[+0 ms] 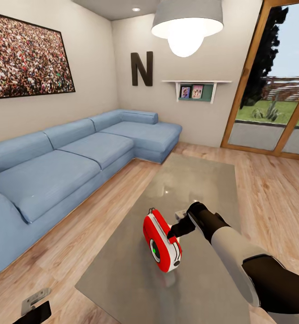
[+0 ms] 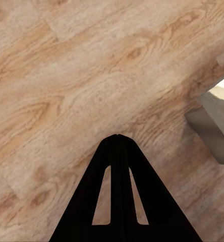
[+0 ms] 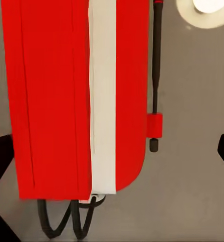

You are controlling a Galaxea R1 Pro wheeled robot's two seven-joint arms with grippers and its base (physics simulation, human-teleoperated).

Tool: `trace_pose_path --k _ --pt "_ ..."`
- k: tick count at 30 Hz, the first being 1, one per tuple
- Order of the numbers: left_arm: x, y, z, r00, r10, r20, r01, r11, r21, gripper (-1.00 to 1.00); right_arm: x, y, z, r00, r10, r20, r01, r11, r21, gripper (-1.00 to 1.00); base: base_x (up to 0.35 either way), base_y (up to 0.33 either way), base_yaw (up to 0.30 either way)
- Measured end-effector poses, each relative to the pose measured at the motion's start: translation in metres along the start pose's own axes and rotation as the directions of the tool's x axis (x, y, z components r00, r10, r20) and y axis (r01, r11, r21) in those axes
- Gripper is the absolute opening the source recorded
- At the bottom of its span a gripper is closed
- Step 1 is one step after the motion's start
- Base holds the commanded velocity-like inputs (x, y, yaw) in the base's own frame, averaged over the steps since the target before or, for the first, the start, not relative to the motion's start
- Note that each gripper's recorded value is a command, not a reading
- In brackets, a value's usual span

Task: Turn on the radio receiver that's on the table in the living room.

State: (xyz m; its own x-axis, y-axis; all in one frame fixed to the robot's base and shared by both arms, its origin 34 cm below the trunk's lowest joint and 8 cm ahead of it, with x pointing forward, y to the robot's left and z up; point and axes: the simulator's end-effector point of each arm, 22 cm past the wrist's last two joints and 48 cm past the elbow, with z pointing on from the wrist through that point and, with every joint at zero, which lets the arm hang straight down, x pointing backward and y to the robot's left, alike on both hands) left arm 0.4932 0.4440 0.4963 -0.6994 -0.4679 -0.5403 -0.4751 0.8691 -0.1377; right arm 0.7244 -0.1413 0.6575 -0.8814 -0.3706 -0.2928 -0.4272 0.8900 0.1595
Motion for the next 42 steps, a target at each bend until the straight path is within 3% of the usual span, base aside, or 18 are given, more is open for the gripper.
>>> trace_pose_path --k 10,27,35,39,40,42 --pt "-0.011 -0.003 -0.014 1.000 0.000 0.000 0.000 1.000 0.000 -1.00 -0.006 0.001 -0.017 1.000 -0.002 -0.001 0.002 1.000 0.005 1.00 -0.021 -0.010 0.000" --pt "-0.028 -0.008 -0.038 1.000 0.000 -0.001 0.000 1.000 0.000 -1.00 -0.017 0.003 -0.045 1.000 -0.003 -0.002 0.003 1.000 0.009 1.00 -0.271 -0.156 0.000" --pt "-0.035 -0.011 -0.049 1.000 0.004 -0.003 -0.004 1.000 0.000 -1.00 -0.020 -0.017 -0.058 1.000 0.001 -0.001 -0.001 0.994 0.107 1.00 -0.206 -0.133 0.000" --pt "-0.036 -0.009 -0.054 0.998 0.058 -0.016 -0.058 0.998 -0.012 -1.00 -0.004 -0.031 -0.055 1.000 0.009 -0.019 -0.006 0.993 0.121 1.00 -0.017 -0.012 0.000" --pt "-0.035 -0.008 -0.056 0.996 0.087 -0.024 -0.088 0.996 -0.018 -1.00 0.005 -0.043 -0.050 1.000 -0.001 -0.010 0.002 0.991 0.133 1.00 -0.003 -0.002 0.000" --pt "-0.035 -0.007 -0.058 0.994 0.103 -0.030 -0.103 0.994 -0.021 -1.00 0.016 -0.060 -0.049 1.000 0.000 -0.007 0.002 0.987 0.162 1.00 -0.002 -0.001 0.000"
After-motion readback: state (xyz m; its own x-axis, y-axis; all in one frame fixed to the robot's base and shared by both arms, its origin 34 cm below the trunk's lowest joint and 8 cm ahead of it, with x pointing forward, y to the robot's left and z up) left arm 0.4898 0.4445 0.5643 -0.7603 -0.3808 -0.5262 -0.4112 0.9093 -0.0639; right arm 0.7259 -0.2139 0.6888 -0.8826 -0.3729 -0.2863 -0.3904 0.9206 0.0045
